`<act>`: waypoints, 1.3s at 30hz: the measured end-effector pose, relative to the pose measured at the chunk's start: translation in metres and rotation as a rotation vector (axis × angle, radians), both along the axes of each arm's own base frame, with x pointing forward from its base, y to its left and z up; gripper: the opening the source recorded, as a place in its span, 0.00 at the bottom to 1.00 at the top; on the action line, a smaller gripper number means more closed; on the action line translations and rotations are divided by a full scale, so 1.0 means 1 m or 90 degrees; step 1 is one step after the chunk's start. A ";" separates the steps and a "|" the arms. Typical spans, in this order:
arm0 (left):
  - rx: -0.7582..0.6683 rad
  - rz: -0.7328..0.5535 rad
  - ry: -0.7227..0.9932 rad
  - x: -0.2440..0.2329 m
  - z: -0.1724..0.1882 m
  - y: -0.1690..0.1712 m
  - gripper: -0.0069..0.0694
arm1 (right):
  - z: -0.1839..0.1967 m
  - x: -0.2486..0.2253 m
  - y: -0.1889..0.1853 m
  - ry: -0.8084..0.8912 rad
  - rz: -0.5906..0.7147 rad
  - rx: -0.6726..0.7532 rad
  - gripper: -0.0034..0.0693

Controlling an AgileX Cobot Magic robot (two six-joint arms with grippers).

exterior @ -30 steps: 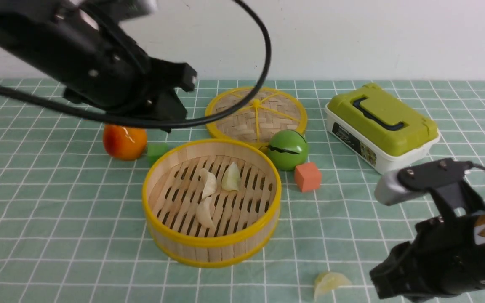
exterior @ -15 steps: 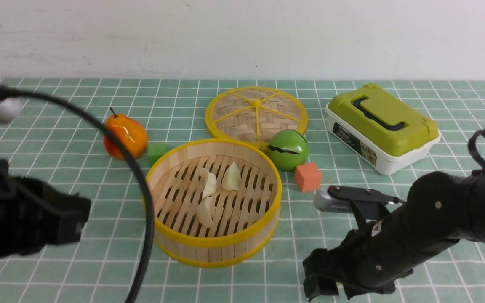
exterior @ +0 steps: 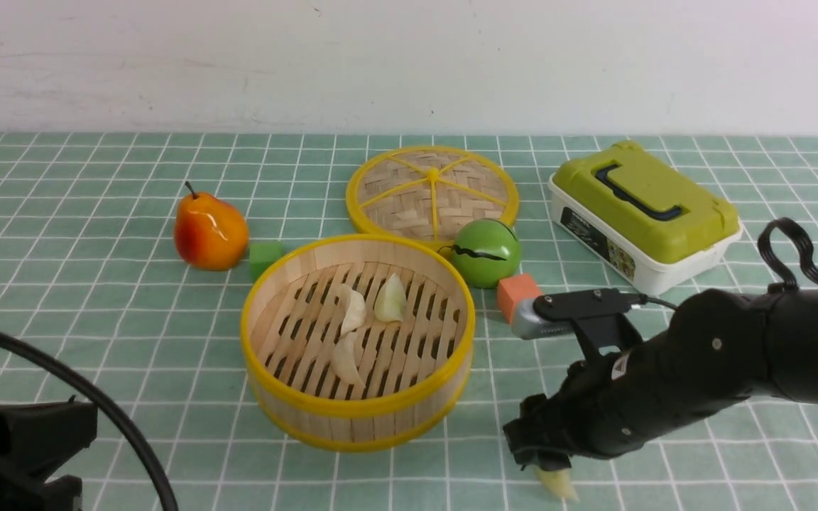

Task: Put the dumplings into the steamer on the table with the blue tablecloth.
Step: 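Reach for and grasp a dumpling lying on the table beside the steamer, then place the dumpling in the bamboo steamer basket with the right gripper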

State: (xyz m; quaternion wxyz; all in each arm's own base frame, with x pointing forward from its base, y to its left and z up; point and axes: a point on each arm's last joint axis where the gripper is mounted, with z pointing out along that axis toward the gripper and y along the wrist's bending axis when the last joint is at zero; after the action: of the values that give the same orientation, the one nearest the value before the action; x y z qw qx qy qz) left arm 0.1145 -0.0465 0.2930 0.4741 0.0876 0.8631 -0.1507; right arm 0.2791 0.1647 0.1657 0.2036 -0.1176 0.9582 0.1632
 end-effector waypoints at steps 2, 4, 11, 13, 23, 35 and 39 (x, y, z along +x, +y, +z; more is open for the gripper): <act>0.000 0.000 -0.001 0.000 0.000 0.000 0.07 | -0.001 -0.002 0.000 0.011 0.011 -0.008 0.61; -0.003 0.000 -0.002 0.000 0.000 0.000 0.07 | -0.002 -0.004 -0.001 0.021 0.021 -0.015 0.56; -0.013 0.001 0.001 0.000 0.000 -0.001 0.07 | -0.002 -0.003 -0.002 0.011 0.038 -0.031 0.33; -0.015 0.002 0.000 0.000 0.001 -0.001 0.07 | -0.002 -0.003 -0.002 0.005 0.039 -0.033 0.27; -0.028 0.002 -0.026 -0.006 0.006 0.001 0.07 | 0.029 0.002 0.004 0.014 0.084 -0.035 0.27; -0.062 0.004 -0.034 -0.007 0.009 0.000 0.07 | 0.124 0.046 0.065 -0.125 0.139 0.116 0.27; -0.064 0.004 -0.033 -0.007 0.009 -0.001 0.07 | 0.078 0.075 0.089 -0.104 0.116 0.121 0.27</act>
State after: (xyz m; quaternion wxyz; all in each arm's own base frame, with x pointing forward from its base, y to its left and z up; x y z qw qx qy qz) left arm 0.1078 -0.0470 0.3018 0.5006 0.0649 0.8421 -0.1900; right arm 0.3538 0.2538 0.2441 0.2754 -0.1972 0.9040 0.2609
